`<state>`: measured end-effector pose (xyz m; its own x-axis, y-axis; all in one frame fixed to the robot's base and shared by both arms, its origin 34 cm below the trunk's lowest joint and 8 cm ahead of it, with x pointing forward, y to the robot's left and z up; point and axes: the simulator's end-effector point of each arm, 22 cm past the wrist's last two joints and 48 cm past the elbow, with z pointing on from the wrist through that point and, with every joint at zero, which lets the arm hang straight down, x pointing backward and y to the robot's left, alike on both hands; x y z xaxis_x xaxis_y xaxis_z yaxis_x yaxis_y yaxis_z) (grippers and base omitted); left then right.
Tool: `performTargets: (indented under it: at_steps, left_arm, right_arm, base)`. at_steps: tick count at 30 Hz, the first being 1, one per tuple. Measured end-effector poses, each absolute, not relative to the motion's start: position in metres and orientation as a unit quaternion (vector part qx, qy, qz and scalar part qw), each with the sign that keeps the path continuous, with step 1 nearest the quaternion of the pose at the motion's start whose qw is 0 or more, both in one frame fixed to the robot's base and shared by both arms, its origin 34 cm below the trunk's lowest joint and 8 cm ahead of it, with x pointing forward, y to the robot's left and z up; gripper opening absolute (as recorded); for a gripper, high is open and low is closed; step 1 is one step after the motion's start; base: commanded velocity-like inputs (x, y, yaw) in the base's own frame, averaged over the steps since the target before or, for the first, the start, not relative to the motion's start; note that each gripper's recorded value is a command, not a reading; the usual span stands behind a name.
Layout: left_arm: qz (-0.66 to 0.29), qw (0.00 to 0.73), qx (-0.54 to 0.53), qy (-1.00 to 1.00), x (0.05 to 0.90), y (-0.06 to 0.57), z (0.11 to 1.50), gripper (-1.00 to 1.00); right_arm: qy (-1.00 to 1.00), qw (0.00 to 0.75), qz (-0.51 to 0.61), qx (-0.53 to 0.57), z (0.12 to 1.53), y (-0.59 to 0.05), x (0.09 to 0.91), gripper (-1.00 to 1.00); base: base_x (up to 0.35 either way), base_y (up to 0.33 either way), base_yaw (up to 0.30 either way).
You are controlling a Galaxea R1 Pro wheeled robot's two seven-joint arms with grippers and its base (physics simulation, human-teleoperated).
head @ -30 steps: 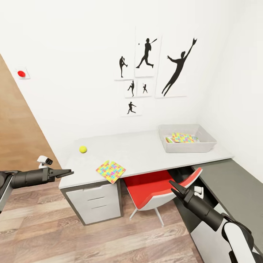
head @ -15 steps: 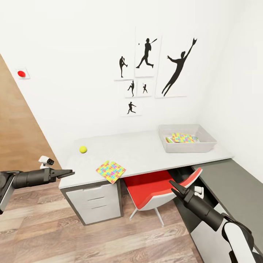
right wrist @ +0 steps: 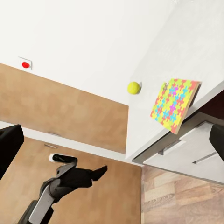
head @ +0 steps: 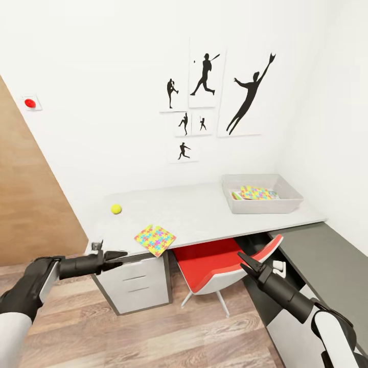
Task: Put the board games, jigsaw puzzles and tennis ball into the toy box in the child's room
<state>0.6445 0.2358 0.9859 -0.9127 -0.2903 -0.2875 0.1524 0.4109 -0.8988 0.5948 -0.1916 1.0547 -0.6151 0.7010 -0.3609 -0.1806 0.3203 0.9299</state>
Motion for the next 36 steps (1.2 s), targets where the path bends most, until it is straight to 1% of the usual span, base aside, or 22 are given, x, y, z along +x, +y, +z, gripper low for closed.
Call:
performTargets:
  at_steps: [5, 10, 14, 16, 19, 23, 36]
  left_arm:
    - [-0.549, 0.167, -0.071, 0.816, 0.638, 0.203, 0.956, 1.00]
    - [-0.547, 0.152, -0.078, 0.820, 0.636, 0.177, 0.942, 1.00]
    - [-0.542, 0.122, -0.087, 0.827, 0.627, 0.126, 0.917, 1.00]
    - [-0.536, 0.117, -0.089, 0.832, 0.624, 0.110, 0.907, 1.00]
    - [-0.535, 0.141, -0.097, 0.827, 0.633, 0.101, 0.904, 1.00]
    - [-0.552, 0.195, -0.133, 0.800, 0.653, 0.105, 0.910, 1.00]
    - [-0.569, 0.213, -0.189, 0.772, 0.655, 0.108, 0.898, 1.00]
  right_arm:
    - [0.708, 0.400, 0.552, 0.186, 1.055, -0.195, 0.595, 1.00]
    - [0.707, 0.401, 0.552, 0.186, 1.055, -0.195, 0.595, 1.00]
    - [0.707, 0.401, 0.552, 0.187, 1.055, -0.195, 0.595, 1.00]
    - [0.707, 0.401, 0.552, 0.187, 1.055, -0.195, 0.595, 1.00]
    - [0.707, 0.401, 0.552, 0.187, 1.055, -0.195, 0.595, 1.00]
    - [0.707, 0.401, 0.551, 0.187, 1.055, -0.195, 0.596, 1.00]
    - [0.706, 0.396, 0.552, 0.201, 1.043, -0.191, 0.597, 1.00]
  base:
    - [0.000, 0.000, 0.000]
    - [0.000, 0.000, 0.000]
    - [0.000, 0.000, 0.000]
    - [0.000, 0.000, 0.000]
    - [0.000, 0.000, 0.000]
    - [0.000, 0.000, 0.000]
    - [0.000, 0.000, 0.000]
